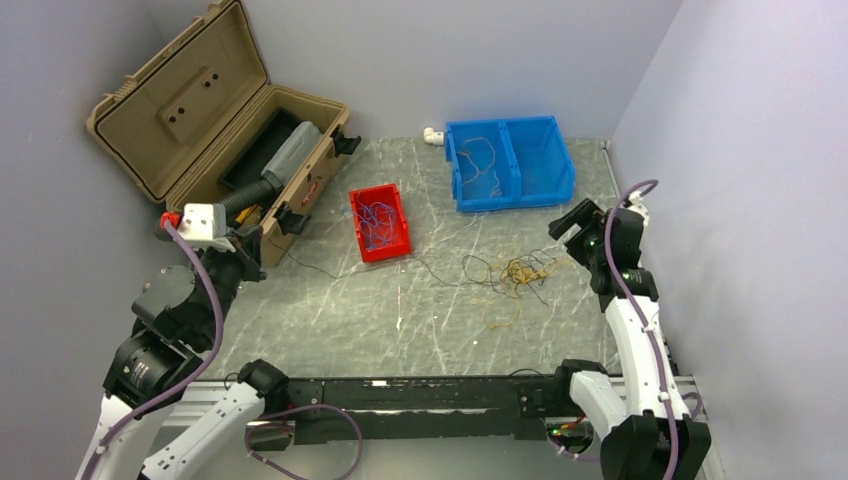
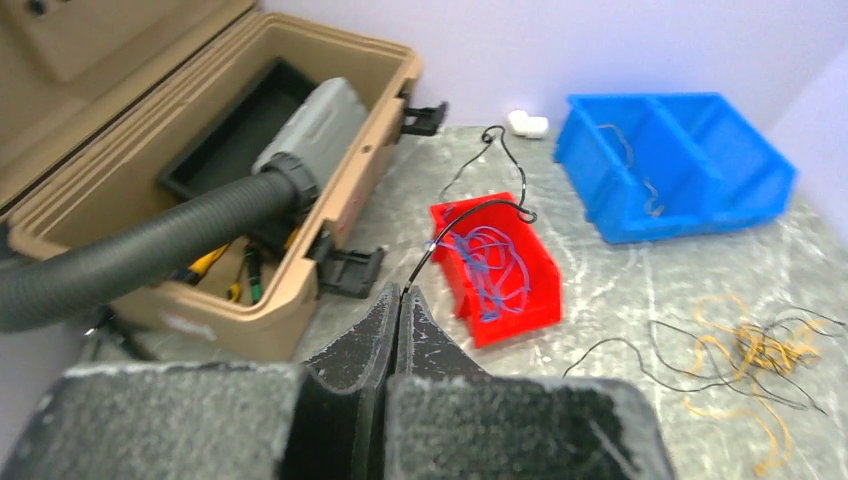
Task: Untangle the cables
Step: Untie the cable.
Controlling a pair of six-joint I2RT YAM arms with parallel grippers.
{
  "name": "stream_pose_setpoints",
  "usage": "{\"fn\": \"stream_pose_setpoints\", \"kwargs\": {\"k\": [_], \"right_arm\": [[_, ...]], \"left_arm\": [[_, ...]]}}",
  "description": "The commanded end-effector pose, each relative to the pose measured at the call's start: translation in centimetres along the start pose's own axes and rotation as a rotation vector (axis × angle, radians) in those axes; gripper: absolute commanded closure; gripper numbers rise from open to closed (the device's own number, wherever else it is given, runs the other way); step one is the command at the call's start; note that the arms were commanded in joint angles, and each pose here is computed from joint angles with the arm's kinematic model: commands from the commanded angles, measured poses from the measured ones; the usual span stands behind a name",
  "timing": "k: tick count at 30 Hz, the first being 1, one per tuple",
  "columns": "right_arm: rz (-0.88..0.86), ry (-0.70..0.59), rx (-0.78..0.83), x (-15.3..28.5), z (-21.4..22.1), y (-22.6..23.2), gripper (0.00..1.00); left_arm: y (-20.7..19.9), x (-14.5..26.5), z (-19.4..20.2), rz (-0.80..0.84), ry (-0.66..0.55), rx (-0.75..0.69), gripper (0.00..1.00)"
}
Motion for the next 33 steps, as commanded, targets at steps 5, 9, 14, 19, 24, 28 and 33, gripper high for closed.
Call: {"fn": "stream_pose_setpoints", "kwargs": {"k": [5,9,14,19,24,28,33], "right_arm": [[-0.275,0.117,0.259,0.4,4.7,4.7,0.12],[-0.197,0.179,0.271,-0.3,7.4,4.0,0.12],[-0.032,0.227,0.147,-1.7,10.0,1.5,0.11],[-0.058,0.279,0.057,-1.7,12.4,1.8,0.12],[-0.033,0.283,0.033,-2.0,13.3,1.1,0.15],[-0.014,0.298,0.034,-2.6,14.0,0.6,0.16],[-0.003,0.275,0.086,-3.5,14.1,0.0,0.17]], "left_arm": [[-4.1,0.2,-2.5,0.228,-0.050,-0.006,1.00],[-3.9,0.1,-2.3,0.217,-0.047,-0.008,1.00],[-3.2,0.1,-2.0,0.179,-0.047,-0.009,1.00],[-2.8,0.1,-1.8,0.158,-0.045,-0.002,1.00],[-2.7,0.1,-1.6,0.156,-0.046,0.002,1.00],[-2.5,-0.2,-1.0,0.147,-0.041,-0.014,1.00],[-2.6,-1.1,1.5,0.160,-0.003,-0.063,1.00]]}}
Point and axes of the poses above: each gripper's point midway between its finger pads, its own x axis back along the fingers, its own y axis along the line the jaws close on, z = x × y, the point moved 1 cm from there along x, back along the fingers, and after that the axes turned 4 degrees about x, right-handed, at the moved point
